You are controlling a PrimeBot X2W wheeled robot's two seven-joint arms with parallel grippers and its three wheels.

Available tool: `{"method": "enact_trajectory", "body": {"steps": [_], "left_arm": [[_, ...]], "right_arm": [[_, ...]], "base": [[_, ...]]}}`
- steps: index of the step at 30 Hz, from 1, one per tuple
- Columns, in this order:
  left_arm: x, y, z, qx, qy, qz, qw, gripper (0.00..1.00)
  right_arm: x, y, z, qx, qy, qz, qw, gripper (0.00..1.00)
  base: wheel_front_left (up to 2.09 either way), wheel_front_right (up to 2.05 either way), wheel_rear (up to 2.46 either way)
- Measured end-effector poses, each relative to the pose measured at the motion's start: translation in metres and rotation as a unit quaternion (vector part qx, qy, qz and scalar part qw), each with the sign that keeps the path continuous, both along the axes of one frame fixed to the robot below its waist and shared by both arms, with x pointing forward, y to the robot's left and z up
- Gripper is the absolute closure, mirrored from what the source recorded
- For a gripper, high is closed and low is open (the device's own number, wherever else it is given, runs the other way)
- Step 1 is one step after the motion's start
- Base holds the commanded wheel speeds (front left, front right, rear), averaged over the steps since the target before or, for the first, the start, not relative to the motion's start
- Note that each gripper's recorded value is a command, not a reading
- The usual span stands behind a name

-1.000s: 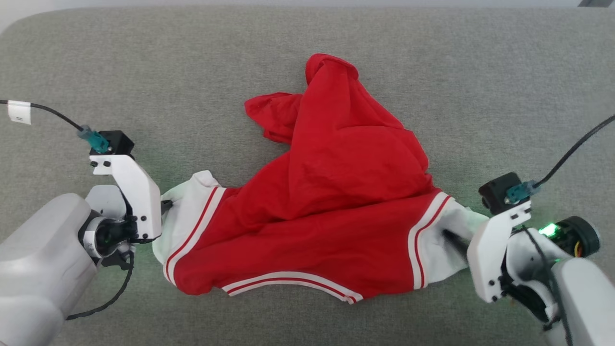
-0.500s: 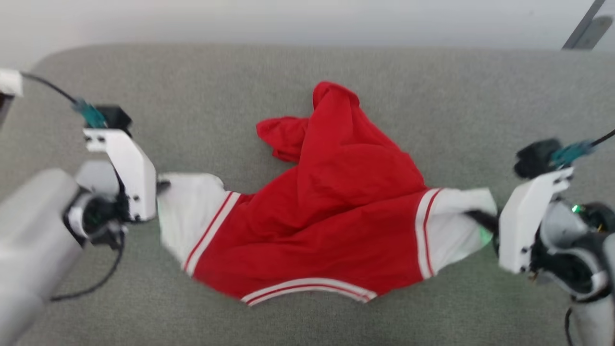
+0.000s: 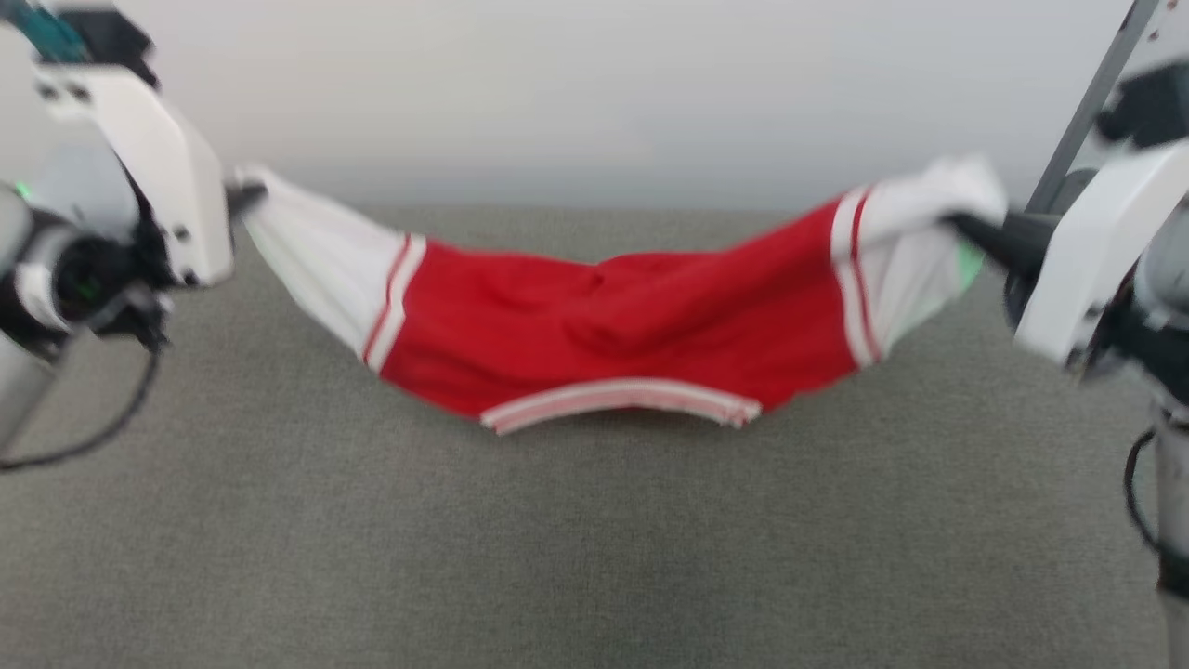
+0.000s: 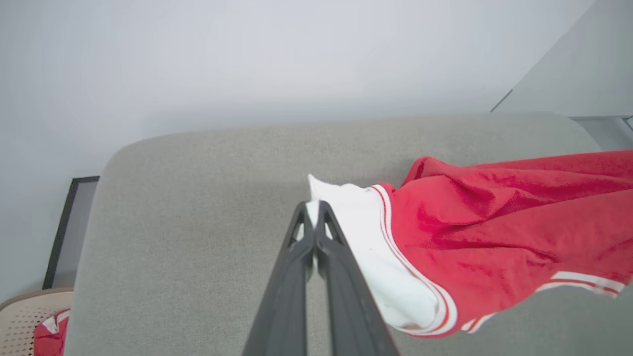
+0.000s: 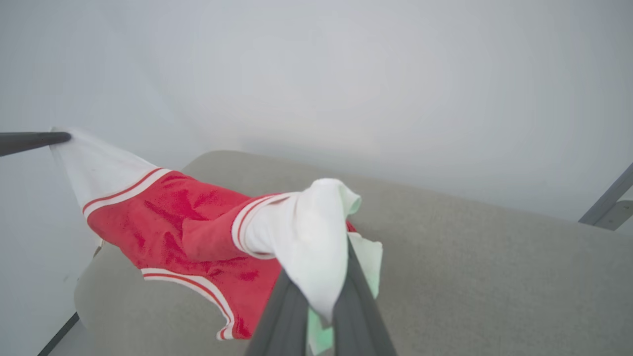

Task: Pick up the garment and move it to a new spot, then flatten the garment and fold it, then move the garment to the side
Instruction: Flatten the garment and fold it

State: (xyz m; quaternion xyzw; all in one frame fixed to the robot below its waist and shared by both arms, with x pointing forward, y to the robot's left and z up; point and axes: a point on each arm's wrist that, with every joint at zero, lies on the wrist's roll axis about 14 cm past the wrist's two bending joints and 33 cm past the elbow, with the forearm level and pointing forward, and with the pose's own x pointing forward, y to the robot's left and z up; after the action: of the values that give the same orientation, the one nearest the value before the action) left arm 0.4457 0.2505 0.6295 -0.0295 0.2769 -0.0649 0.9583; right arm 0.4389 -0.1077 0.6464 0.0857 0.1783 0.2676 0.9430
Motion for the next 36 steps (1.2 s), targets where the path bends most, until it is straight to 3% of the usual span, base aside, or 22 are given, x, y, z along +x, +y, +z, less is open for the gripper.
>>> {"method": "enact_trajectory", "body": {"steps": [8,16,24,30,36], "left_arm": [[0.004,0.003,0.074,0.017,-0.089,0.008,0.996,1.00],[0.022,-0.008,0.095,0.035,-0.140,-0.007,0.989,1.00],[0.075,-0.017,0.109,0.048,-0.216,-0.010,0.975,1.00],[0.124,-0.022,0.130,0.056,-0.308,-0.007,0.950,1.00],[0.157,-0.030,0.156,0.076,-0.441,-0.019,0.894,1.00]], "right_arm": [[0.006,0.001,0.082,0.037,-0.112,-0.014,0.993,1.00],[0.029,-0.003,0.106,0.027,-0.164,-0.046,0.985,1.00],[0.090,-0.009,0.110,0.026,-0.216,-0.099,0.971,1.00],[0.140,-0.019,0.124,0.034,-0.315,-0.149,0.937,1.00],[0.183,-0.013,0.106,0.018,-0.375,-0.164,0.912,1.00]], "base": [[0.00,0.00,0.00],[0.00,0.00,0.00],[0.00,0.00,0.00],[0.00,0.00,0.00],[0.00,0.00,0.00]]}}
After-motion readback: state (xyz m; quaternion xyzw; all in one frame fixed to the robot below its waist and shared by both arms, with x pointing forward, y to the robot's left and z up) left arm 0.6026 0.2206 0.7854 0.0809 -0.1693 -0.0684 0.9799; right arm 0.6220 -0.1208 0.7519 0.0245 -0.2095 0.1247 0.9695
